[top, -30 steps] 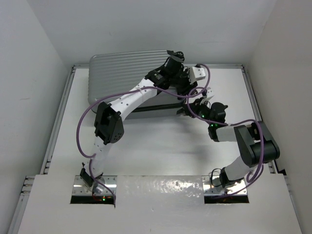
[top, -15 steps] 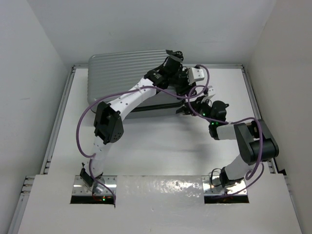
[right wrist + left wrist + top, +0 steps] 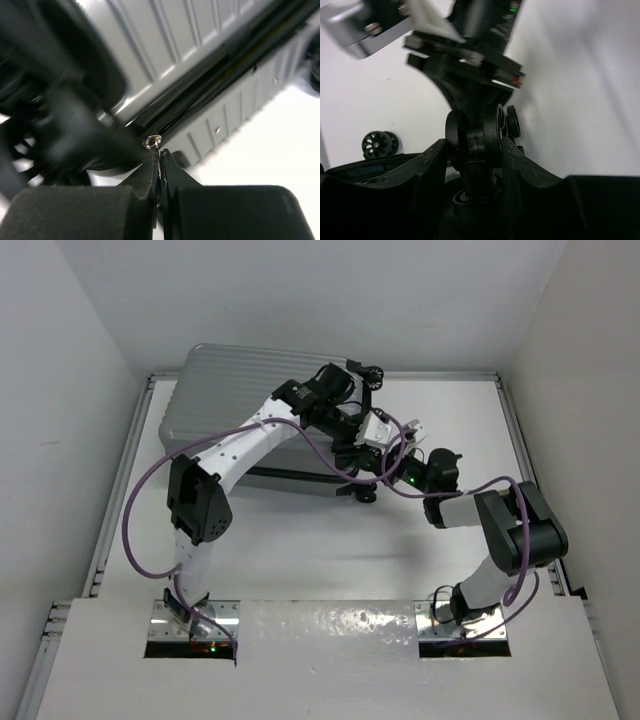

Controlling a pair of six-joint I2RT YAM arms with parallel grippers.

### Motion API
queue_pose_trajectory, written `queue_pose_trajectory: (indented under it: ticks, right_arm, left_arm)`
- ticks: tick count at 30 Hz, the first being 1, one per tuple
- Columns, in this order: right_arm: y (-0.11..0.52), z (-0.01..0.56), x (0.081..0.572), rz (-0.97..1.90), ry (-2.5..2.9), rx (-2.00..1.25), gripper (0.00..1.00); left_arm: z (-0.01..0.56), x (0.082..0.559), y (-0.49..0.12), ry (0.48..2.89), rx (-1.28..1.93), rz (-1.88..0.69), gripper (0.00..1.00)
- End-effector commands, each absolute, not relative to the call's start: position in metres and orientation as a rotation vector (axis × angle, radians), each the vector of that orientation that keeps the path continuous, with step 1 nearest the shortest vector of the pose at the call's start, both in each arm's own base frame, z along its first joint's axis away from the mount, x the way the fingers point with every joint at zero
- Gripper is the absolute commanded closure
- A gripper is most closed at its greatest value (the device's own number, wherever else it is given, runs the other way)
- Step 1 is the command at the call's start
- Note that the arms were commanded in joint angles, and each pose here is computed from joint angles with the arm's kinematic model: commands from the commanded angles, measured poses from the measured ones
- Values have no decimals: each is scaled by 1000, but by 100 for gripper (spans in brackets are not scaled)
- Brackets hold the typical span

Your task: Pack the luggage

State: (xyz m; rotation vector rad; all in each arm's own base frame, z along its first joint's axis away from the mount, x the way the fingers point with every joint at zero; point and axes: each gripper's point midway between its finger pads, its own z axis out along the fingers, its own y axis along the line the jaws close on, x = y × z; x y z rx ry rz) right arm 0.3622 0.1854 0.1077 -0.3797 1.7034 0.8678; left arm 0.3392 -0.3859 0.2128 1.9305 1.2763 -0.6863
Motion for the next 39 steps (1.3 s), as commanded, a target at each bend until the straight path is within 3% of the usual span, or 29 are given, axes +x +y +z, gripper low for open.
queue_pose_trajectory:
  ticks: [1, 7, 11, 20, 30, 39]
  right_arm:
    - [189, 117, 367, 820, 1655, -412, 100]
    - [226, 110, 337, 919, 1656, -509, 100]
    - [228, 103, 344, 915, 1693, -472, 100]
    - [186, 115, 429, 667, 1724, -190, 100]
    - [138, 115, 497, 524, 1760, 12, 100]
    - [130, 106, 534, 640, 1750, 100, 100]
  left_arm:
    - [229, 269, -343, 1151, 2108, -877, 100]
    - [226, 256, -327, 1143, 2138, -861, 100]
    - [210, 245, -303, 1068, 2260, -770, 100]
    - [185, 235, -268, 1078, 2383, -653, 100]
    - [221, 239, -256, 1006, 2366, -479, 100]
    - [228, 237, -251, 1030, 2346, -456, 100]
